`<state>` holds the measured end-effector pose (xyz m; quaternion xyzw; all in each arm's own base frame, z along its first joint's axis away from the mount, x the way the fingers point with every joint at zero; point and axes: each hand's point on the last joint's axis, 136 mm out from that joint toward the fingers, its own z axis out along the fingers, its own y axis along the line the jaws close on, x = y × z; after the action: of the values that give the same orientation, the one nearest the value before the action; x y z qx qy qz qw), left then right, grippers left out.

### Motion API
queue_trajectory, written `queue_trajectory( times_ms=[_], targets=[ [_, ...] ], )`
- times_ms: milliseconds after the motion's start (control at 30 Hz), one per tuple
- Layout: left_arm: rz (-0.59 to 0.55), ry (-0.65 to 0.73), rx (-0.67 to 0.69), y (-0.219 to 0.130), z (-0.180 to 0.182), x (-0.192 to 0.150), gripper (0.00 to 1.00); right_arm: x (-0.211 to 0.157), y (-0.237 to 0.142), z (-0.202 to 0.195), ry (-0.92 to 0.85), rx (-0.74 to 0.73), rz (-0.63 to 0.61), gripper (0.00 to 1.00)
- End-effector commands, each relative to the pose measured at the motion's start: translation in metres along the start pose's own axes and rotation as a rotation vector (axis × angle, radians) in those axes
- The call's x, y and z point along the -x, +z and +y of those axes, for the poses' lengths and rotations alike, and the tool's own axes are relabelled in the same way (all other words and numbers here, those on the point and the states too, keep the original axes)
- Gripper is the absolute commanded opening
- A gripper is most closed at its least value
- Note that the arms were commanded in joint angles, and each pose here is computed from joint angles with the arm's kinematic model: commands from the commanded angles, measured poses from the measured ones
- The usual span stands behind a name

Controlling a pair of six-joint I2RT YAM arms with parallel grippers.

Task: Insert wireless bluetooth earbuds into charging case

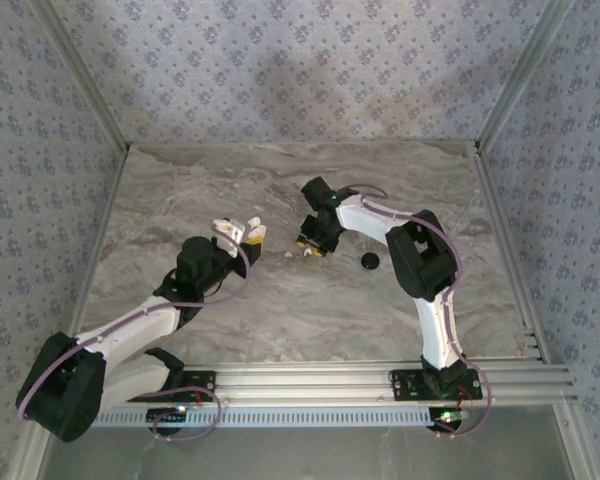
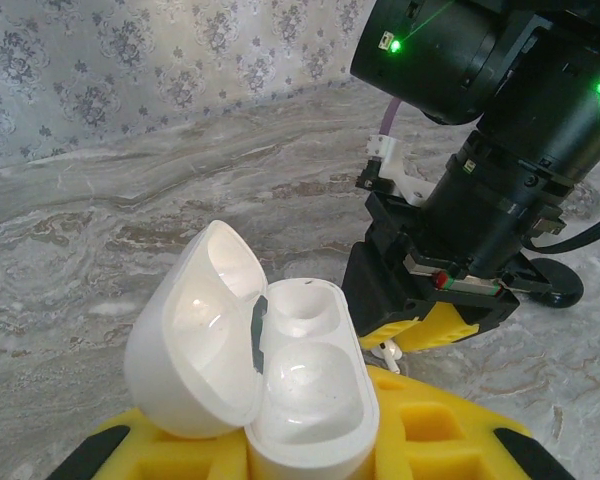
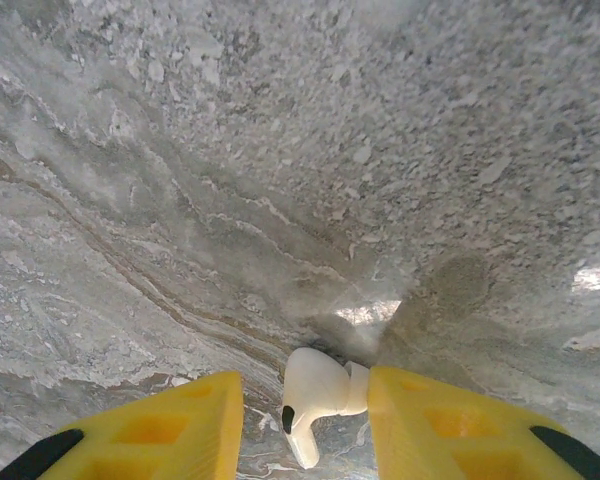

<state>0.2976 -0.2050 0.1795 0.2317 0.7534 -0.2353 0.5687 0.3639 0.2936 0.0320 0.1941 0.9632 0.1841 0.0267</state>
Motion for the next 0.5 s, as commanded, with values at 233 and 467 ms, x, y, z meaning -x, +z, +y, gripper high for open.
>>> queue_trajectory(
  times_ms=[233,467],
  targets=[
    [-0.033,-0.008,-0.012,-0.005,-0.001,0.007,0.12,-0.018,0.000,-0.015,-0.058,-0.127,0.036,0.42],
    [-0.036,-0.008,-0.015,-0.005,-0.002,0.008,0.12,-0.019,0.000,-0.010,-0.067,-0.124,0.044,0.44]
  ],
)
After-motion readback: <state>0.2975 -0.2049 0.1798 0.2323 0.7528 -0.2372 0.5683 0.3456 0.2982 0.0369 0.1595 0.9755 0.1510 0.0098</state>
